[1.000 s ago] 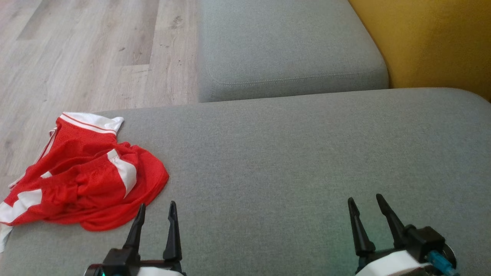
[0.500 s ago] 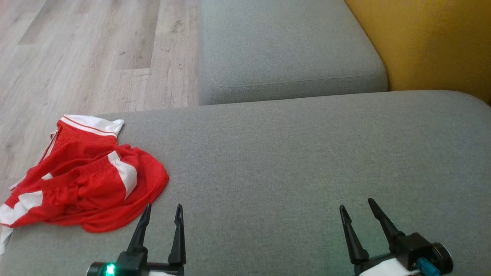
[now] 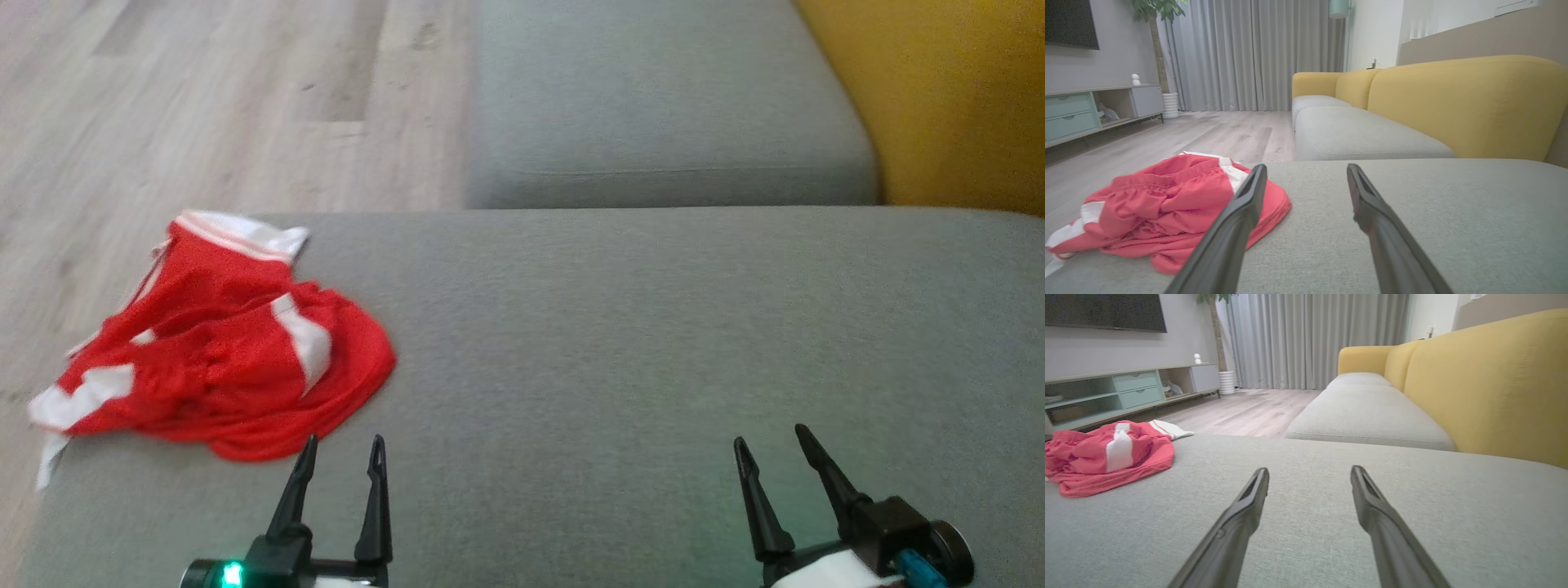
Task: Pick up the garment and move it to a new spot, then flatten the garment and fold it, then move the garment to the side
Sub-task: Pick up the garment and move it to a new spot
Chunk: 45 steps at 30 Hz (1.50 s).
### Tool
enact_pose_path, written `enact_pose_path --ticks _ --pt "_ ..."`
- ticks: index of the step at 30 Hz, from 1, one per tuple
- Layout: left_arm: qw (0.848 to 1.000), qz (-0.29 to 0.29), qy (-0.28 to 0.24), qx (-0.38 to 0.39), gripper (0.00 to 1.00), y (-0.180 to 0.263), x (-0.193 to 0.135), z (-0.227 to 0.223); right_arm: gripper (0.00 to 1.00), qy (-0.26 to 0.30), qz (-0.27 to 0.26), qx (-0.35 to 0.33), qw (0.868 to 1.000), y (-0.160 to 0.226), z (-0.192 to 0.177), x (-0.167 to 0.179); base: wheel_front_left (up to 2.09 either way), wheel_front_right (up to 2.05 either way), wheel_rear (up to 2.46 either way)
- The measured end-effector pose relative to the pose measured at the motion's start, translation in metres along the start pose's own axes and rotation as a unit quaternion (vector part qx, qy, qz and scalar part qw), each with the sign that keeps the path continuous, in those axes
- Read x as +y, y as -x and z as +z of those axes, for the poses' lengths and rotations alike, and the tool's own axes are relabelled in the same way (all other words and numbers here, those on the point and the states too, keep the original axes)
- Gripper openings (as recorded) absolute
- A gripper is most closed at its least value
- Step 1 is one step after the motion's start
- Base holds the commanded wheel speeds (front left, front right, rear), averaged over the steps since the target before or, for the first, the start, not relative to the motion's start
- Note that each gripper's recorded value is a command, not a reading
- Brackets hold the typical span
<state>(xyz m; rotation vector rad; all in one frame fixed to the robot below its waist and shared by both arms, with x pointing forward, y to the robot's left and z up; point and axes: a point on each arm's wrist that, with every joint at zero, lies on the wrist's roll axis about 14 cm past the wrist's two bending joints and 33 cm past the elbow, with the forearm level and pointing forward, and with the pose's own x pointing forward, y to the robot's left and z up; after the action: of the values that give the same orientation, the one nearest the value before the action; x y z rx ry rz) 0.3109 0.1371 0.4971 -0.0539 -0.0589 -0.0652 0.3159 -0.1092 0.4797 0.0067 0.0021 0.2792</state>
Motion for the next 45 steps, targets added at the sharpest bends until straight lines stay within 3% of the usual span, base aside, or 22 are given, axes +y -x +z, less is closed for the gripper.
enact_pose_path --ticks 9,17,25,28,32,35,40,45 --pt "0.994 0.108 -0.005 0.004 1.00 0.030 0.061 -0.003 1.00 0.002 0.083 0.016 0.996 -0.030 -0.006 0.044 0.00 0.00 0.00" --pt "0.973 0.230 -0.011 0.003 1.00 0.071 0.120 0.000 1.00 0.003 0.161 0.032 0.986 -0.057 -0.014 0.088 0.00 0.00 0.00" --pt "0.955 0.294 -0.033 0.012 1.00 0.092 0.154 0.003 1.00 0.003 0.199 0.049 0.979 -0.075 -0.028 0.109 0.00 0.00 0.00" --pt "0.954 0.292 -0.062 -0.018 1.00 0.072 0.164 0.030 1.00 0.009 0.203 0.057 0.977 -0.080 -0.036 0.104 0.00 0.00 0.00" --pt "0.957 0.257 -0.105 -0.087 1.00 0.009 0.171 0.085 1.00 0.037 0.209 0.052 0.976 -0.105 -0.042 0.082 0.00 0.00 0.00" --pt "0.959 0.230 -0.127 -0.105 1.00 -0.039 0.173 0.102 1.00 0.053 0.212 0.047 0.975 -0.126 -0.048 0.067 0.00 0.00 0.00" --pt "0.966 0.224 -0.129 -0.026 1.00 -0.088 0.189 0.056 1.00 0.059 0.207 0.064 0.974 -0.139 -0.070 0.046 0.00 0.00 0.00" --pt "0.964 0.236 -0.075 0.098 1.00 -0.124 0.207 -0.021 1.00 0.055 0.189 0.083 0.977 -0.144 -0.090 0.024 0.00 0.00 0.00"
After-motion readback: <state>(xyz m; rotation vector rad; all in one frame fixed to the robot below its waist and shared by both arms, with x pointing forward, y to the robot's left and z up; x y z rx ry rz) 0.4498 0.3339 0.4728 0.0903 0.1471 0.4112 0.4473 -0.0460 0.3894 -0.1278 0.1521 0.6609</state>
